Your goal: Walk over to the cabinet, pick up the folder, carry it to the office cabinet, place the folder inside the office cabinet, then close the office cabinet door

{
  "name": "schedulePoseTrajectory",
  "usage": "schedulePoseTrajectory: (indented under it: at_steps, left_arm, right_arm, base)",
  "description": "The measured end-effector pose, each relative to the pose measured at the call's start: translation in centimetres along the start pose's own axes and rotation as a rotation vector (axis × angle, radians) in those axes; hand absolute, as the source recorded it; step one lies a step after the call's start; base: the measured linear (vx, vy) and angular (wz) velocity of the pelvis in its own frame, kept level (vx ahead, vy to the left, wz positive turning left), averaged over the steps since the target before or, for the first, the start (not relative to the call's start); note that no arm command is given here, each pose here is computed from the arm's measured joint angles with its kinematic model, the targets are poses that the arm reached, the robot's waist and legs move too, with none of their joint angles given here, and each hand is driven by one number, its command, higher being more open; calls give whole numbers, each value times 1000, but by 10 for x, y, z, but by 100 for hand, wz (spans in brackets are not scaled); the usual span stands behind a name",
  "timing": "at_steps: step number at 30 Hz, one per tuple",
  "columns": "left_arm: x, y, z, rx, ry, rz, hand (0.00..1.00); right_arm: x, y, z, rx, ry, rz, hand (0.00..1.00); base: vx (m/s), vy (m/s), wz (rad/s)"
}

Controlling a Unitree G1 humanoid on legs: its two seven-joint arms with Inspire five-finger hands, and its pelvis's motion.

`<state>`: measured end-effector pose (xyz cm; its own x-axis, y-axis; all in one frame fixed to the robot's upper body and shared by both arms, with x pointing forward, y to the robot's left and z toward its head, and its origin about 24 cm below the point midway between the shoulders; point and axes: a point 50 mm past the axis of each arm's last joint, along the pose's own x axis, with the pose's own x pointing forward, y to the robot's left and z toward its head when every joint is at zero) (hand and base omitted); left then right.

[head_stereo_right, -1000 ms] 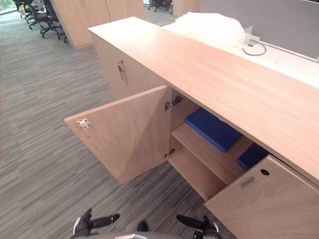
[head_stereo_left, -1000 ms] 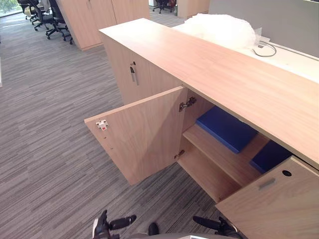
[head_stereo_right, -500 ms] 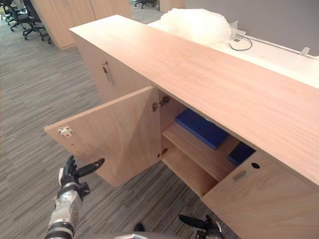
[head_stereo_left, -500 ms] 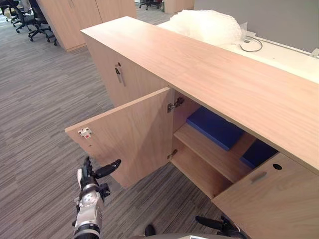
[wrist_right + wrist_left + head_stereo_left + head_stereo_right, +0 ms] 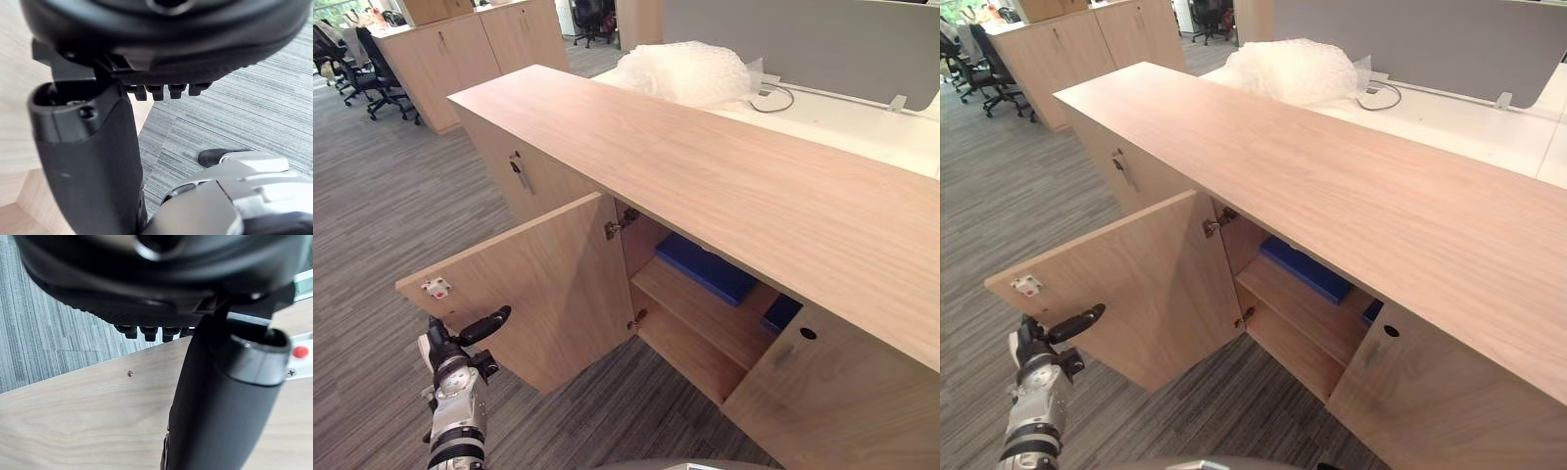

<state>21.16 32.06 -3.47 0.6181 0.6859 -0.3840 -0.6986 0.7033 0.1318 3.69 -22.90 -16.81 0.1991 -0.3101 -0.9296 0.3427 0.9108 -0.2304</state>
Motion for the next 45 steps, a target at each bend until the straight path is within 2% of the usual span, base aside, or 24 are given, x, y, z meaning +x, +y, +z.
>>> schedulePoseTrajectory:
  at_steps: [3,7,11,17,19,22,26,28,30,32,34,36,40,41,45]
  left_arm:
    - [1,-4,6,81,-33,-33,100]
    - [-1,-3,7,297,-86,-112,100]
    - [-10,-1,5,494,-128,-259,100]
    - [-41,4,6,831,-209,-568,100]
    - [-58,8,11,994,-245,-724,100]
    - [-84,8,14,1063,-242,-929,100]
    - [-114,-3,10,1061,-297,-1052,100]
    - [-128,-19,11,1034,-446,-1045,100]
    - [-164,-49,31,924,-760,-1066,100]
    - [-194,-66,50,839,-1000,-1105,100]
    - [-225,-81,54,696,-1145,-1199,100]
    - [-248,-97,55,537,-1188,-1267,100]
    - [-273,-120,52,387,-1206,-1362,100]
    - [-275,-123,48,384,-1193,-1384,100]
    - [-275,-142,-4,501,-991,-1525,100]
  right_arm:
    - [-1,2,-4,1,8,5,100]
    - [-1,3,-7,21,3,11,100]
    - [-2,1,-12,33,7,11,100]
    - [-3,-1,-17,24,22,26,100]
    - [-2,-4,-18,0,27,35,100]
    - [-2,-7,-16,-20,24,51,100]
    - [-2,-6,-16,-19,21,62,100]
    - [-2,-5,-15,-21,11,66,100]
    - [-3,4,-18,-28,18,87,100]
    - [-3,10,-21,-38,23,98,100]
    - [-3,11,-16,-45,7,96,100]
    - [-2,9,-15,-45,2,81,100]
    - [-2,7,-14,-49,2,68,100]
    - [-2,7,-14,-53,2,68,100]
    - [-2,8,-13,-51,-1,56,100]
  base:
    - [-11,27,-1]
    - [-35,75,3]
    - [-44,67,7]
    - [-68,58,29]
    - [-67,92,15]
    - [-71,88,11]
    - [-87,87,6]
    - [-82,56,3]
    - [-60,31,-7]
    - [-19,3,-6]
    - [-7,-1,-7]
    - [2,4,-6]
    - [25,-29,-3]
    - [33,-58,-6]
    - [27,-71,-22]
